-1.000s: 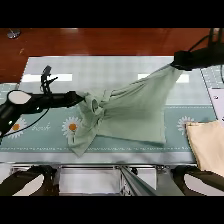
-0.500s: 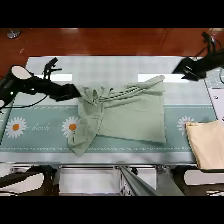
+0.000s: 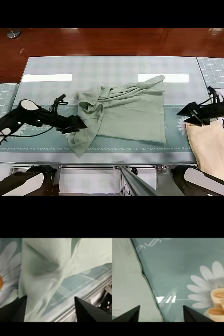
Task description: Fold the shirts.
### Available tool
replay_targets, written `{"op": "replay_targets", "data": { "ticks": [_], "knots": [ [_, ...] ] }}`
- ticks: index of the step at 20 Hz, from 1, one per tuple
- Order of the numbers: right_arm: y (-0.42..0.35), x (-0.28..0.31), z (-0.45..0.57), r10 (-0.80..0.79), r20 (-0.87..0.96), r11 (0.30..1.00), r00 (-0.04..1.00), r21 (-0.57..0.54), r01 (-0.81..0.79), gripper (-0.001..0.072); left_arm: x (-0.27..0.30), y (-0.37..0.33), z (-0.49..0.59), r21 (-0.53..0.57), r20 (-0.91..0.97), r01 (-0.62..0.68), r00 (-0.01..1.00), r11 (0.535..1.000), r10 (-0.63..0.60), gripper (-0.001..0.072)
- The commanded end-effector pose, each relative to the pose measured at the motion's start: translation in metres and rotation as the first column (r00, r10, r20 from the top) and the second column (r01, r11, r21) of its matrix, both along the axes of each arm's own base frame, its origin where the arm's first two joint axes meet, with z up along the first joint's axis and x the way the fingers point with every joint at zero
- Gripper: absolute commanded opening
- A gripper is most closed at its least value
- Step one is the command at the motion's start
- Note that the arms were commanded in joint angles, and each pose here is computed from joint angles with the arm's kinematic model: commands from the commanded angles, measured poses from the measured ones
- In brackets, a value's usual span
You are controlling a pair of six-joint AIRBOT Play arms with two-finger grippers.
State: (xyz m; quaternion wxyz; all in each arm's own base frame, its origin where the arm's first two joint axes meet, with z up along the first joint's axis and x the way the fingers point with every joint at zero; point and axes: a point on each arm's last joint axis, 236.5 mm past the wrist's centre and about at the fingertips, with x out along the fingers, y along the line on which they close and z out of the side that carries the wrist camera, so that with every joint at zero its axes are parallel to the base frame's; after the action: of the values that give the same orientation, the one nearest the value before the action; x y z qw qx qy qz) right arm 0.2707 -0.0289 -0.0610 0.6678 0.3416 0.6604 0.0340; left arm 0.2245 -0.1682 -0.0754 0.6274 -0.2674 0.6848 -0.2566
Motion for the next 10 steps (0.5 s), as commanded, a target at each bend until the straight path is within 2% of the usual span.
{"op": "replay_targets", "data": {
  "ticks": [1,2,3,4,10],
  "knots": [
    [0.027,-0.03,-0.023,-0.021,-0.036,0.997,0.999,0.076,0.024,0.0614,0.007,-0.024,-0.019,0.053,0.088,-0.037,0.996,0.998,0.032,0.0688],
    [0.032,-0.036,-0.028,-0.018,-0.053,0.996,0.998,0.081,0.022,0.0614,0.01,-0.03,-0.021,0.069,0.111,-0.041,0.993,0.997,0.033,0.0674],
    [0.037,-0.041,-0.031,-0.004,-0.069,0.996,0.998,0.083,0.01,0.0614,0.012,-0.034,-0.022,0.076,0.122,-0.042,0.992,0.996,0.032,0.0478],
    [0.041,-0.044,-0.033,0.018,-0.082,0.997,0.996,0.08,-0.012,0.0615,0.012,-0.036,-0.02,0.074,0.128,-0.035,0.991,0.997,0.025,0.0042],
    [0.067,-0.05,-0.04,0.128,-0.123,0.992,0.984,0.031,-0.125,0.0615,0.031,-0.043,-0.002,0.054,0.182,-0.029,0.983,0.998,0.018,0.0027]
  ]
}}
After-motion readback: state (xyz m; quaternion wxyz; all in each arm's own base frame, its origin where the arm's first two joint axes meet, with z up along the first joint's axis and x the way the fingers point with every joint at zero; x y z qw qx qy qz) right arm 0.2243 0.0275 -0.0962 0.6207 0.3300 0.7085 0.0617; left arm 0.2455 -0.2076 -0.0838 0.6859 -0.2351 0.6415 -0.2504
